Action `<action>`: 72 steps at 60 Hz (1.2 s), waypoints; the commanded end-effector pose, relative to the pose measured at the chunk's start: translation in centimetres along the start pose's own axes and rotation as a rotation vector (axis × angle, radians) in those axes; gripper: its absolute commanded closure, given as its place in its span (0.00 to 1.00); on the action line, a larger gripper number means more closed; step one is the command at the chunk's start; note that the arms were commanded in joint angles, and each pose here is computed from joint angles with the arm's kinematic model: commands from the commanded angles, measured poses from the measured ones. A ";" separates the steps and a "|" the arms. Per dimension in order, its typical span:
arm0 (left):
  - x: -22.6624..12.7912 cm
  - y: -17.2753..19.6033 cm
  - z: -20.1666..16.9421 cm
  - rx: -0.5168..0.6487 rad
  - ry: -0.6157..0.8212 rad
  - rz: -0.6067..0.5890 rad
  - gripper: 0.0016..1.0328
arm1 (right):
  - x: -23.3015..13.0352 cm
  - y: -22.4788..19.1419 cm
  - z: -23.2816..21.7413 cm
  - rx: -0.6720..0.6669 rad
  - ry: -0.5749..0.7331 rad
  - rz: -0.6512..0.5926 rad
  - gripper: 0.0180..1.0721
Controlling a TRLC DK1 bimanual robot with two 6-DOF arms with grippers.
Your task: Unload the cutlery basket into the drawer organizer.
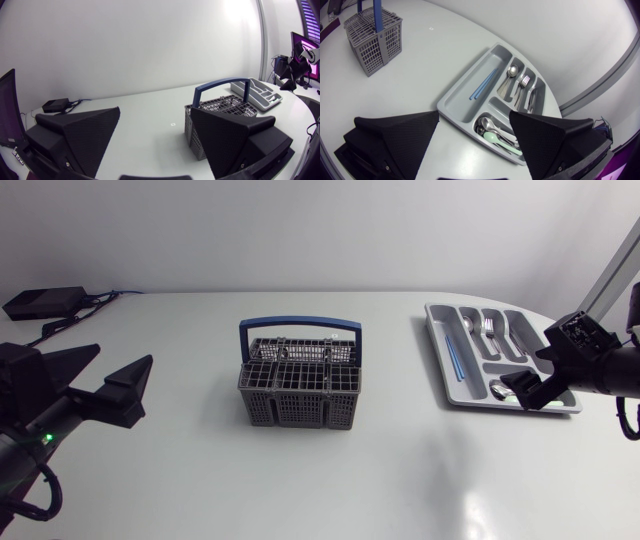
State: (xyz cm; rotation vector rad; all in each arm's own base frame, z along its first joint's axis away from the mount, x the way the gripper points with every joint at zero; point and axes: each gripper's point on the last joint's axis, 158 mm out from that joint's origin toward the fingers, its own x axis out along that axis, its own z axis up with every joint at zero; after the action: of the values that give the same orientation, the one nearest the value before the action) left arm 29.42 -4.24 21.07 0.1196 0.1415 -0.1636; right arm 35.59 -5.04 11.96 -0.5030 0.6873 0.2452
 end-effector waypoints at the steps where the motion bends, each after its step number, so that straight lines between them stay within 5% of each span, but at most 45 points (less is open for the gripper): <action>1: -0.4 0.5 -0.8 0.004 -0.014 0.024 0.04 | -0.5 1.4 -0.3 0.055 -0.004 -0.004 0.04; 29: -2.7 1.6 -4.0 -0.066 -0.049 0.089 0.07 | -2.5 5.2 -0.5 0.009 -0.086 -0.112 0.04; 72: -3.6 2.5 -7.0 -0.124 -0.082 0.143 0.07 | -5.6 2.6 -0.9 0.193 -0.274 -0.354 0.04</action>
State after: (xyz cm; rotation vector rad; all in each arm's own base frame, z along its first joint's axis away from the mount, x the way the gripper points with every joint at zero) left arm 25.38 -0.53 15.71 0.0186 0.0514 -0.0259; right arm 30.20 -3.53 14.84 -0.4144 0.3388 -0.0734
